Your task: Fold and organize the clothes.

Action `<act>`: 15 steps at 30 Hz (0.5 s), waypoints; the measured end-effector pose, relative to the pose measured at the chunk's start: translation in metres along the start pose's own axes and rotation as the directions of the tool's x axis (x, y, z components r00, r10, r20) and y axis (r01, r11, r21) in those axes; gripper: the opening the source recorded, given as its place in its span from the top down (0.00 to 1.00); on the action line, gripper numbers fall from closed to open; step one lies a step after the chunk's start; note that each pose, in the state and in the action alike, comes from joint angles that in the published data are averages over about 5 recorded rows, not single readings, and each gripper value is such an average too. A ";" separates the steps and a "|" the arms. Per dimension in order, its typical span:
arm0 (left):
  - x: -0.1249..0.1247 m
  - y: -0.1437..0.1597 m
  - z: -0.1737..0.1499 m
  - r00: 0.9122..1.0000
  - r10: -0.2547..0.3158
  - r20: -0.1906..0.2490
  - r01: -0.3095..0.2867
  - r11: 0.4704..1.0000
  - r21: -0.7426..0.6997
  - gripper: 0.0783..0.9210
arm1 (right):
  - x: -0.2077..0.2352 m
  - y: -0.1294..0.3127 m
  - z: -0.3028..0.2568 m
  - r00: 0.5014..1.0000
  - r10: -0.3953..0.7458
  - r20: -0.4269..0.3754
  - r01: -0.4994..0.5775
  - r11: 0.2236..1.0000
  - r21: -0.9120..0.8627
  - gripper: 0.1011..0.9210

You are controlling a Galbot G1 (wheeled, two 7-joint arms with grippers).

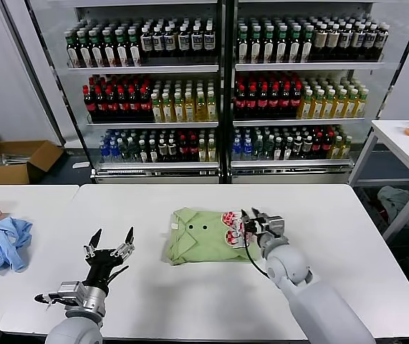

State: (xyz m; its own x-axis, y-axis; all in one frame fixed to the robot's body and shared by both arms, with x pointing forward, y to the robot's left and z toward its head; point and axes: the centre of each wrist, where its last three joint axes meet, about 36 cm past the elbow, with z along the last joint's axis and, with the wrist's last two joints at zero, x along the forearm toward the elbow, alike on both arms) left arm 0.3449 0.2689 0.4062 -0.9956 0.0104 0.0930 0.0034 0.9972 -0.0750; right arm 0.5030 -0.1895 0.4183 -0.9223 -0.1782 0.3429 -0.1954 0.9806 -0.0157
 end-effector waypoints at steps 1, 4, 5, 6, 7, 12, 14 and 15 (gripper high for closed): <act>0.001 0.000 0.000 1.000 0.001 0.001 -0.001 1.000 -0.003 0.12 | 0.005 -0.002 0.003 1.000 0.008 0.027 -0.008 1.000 0.013 0.57; 0.003 -0.001 0.000 1.000 0.001 0.005 -0.001 1.000 -0.017 0.12 | 0.022 -0.008 0.012 0.994 0.027 0.104 -0.031 0.999 0.037 0.46; 0.003 -0.001 0.000 1.000 0.001 0.007 -0.001 1.000 -0.023 0.12 | 0.028 -0.010 0.015 0.992 0.031 0.126 -0.037 0.998 0.042 0.42; 0.004 -0.001 -0.001 1.000 0.001 0.009 0.000 1.000 -0.029 0.12 | 0.036 -0.012 0.017 0.989 0.034 0.146 -0.041 0.998 0.045 0.39; 0.004 -0.001 -0.001 1.000 0.000 0.011 0.000 0.999 -0.035 0.12 | 0.043 -0.015 0.020 0.986 0.036 0.164 -0.044 0.998 0.046 0.36; 0.006 -0.001 -0.004 1.000 0.005 0.016 -0.004 0.998 -0.065 0.12 | 0.084 -0.027 0.029 0.972 0.045 0.231 -0.057 0.997 0.043 0.19; 0.007 0.000 -0.005 1.000 0.007 0.014 -0.006 0.997 -0.075 0.12 | 0.099 -0.032 0.033 0.966 0.051 0.252 -0.063 0.997 0.039 0.15; 0.008 0.000 -0.006 1.000 0.009 0.013 -0.008 0.997 -0.079 0.12 | 0.107 -0.034 0.034 0.964 0.055 0.261 -0.067 0.997 0.036 0.14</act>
State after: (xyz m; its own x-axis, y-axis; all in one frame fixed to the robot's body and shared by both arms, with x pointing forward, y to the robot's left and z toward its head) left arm 0.3375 0.2698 0.4126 -0.9967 0.0183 0.0793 0.0186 0.9998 0.0034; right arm 0.3998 -0.2446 0.4230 -0.9866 -0.1392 0.0847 -0.1454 0.9867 -0.0721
